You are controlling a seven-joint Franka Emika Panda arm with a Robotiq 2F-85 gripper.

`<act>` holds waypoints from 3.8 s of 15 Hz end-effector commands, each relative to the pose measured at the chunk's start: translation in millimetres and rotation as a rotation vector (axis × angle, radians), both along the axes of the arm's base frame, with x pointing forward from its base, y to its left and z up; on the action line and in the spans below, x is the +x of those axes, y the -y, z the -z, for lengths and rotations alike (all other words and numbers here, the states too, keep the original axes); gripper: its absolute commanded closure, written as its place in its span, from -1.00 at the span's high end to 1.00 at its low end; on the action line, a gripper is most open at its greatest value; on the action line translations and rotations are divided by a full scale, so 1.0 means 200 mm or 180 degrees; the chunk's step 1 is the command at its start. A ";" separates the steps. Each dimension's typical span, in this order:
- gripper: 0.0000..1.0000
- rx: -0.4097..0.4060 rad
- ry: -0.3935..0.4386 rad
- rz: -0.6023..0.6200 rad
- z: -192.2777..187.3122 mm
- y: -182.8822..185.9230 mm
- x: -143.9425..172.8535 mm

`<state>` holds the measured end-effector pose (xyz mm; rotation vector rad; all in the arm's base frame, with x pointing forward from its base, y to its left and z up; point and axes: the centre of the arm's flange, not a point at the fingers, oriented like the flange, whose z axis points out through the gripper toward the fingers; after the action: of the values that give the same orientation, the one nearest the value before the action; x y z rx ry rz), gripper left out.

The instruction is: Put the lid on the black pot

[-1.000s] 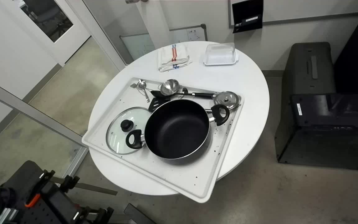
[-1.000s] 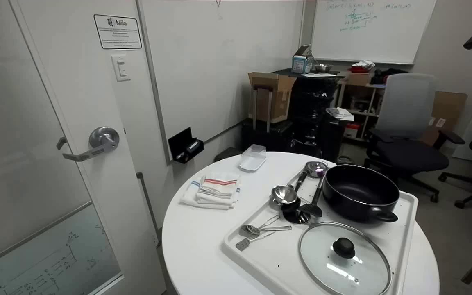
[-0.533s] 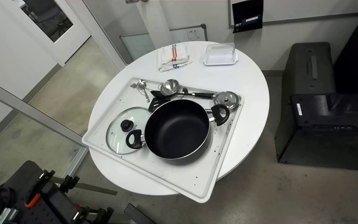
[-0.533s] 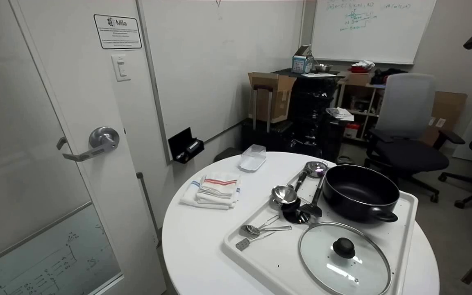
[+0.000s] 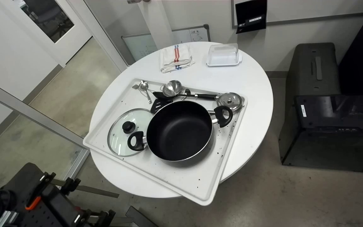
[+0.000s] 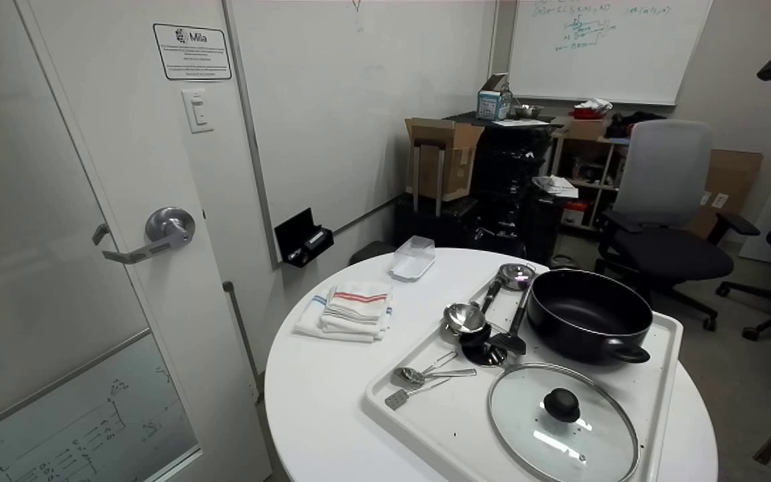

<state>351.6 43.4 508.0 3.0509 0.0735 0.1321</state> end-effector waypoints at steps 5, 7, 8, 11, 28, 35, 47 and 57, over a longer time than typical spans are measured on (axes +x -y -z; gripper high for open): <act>1.00 -0.0052 -0.0273 -0.0509 0.15 -0.05 0.10; 1.00 -0.0082 -0.0409 -0.0647 0.23 -0.07 0.13; 1.00 -0.0095 -0.0498 -0.0725 0.27 -0.07 0.15; 1.00 -0.0131 -0.0712 -0.0898 0.40 -0.08 0.22; 1.00 -0.0442 -0.1380 -0.1748 1.51 -0.14 0.62; 1.00 -0.0559 -0.1488 -0.2083 1.97 -0.16 0.73; 1.00 -0.0612 -0.1619 -0.2395 2.45 -0.34 0.77; 1.00 -0.0579 -0.1320 -0.2590 2.58 -0.50 0.85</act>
<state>512.8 133.1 -0.3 2.6398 1.2196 -0.4841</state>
